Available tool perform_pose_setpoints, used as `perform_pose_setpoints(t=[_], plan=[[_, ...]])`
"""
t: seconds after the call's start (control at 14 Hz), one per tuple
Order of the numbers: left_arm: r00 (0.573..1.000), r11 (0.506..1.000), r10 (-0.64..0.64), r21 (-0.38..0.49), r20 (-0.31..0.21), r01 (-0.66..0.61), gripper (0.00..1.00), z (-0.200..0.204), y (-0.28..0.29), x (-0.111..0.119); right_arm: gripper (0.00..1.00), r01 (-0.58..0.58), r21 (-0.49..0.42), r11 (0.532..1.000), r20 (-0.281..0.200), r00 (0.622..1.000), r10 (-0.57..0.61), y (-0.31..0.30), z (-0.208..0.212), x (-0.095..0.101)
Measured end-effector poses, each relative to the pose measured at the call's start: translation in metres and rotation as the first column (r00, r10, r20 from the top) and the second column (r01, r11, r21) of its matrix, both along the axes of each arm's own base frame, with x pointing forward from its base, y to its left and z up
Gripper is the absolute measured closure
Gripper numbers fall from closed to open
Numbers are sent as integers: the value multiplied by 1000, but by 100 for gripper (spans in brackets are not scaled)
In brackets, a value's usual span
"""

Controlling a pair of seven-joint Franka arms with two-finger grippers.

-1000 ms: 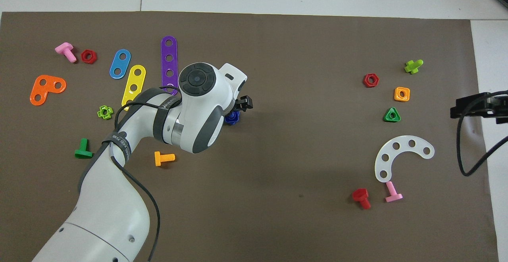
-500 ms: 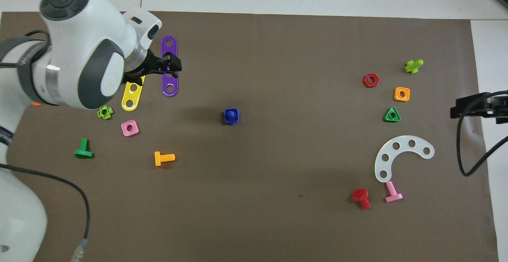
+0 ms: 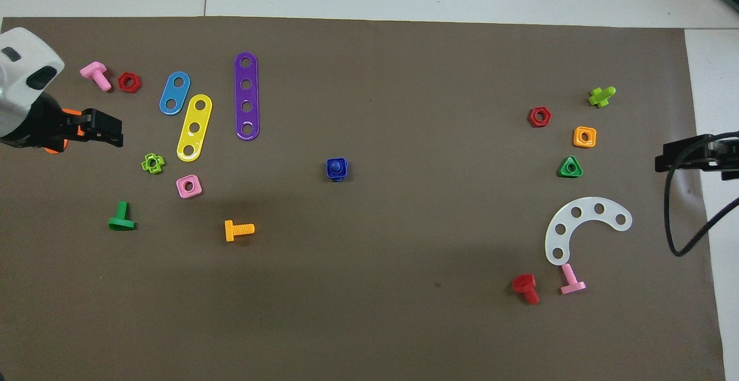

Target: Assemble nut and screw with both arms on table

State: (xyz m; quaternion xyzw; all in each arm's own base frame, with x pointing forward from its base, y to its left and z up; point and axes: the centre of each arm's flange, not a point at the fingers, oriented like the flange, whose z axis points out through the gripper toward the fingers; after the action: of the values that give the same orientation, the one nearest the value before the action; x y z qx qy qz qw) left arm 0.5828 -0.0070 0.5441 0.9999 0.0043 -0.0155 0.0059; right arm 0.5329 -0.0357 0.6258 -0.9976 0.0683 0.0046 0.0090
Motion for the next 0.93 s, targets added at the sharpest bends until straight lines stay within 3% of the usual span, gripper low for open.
perform_pose_setpoints(t=[0.14,0.43,0.93], plan=[[1000,1000,-6,-5,19,7,0,14,19,-15,0,0,0,1000,0,1000,0,0,0,0],[998,1000,-10,0,63,10,0,48,2,-27,0,0,0,1000,0,1000,0,0,0,0],[1000,999,-31,31,7,31,0,86,-28,-44,0,0,0,1000,0,1000,0,0,0,0]])
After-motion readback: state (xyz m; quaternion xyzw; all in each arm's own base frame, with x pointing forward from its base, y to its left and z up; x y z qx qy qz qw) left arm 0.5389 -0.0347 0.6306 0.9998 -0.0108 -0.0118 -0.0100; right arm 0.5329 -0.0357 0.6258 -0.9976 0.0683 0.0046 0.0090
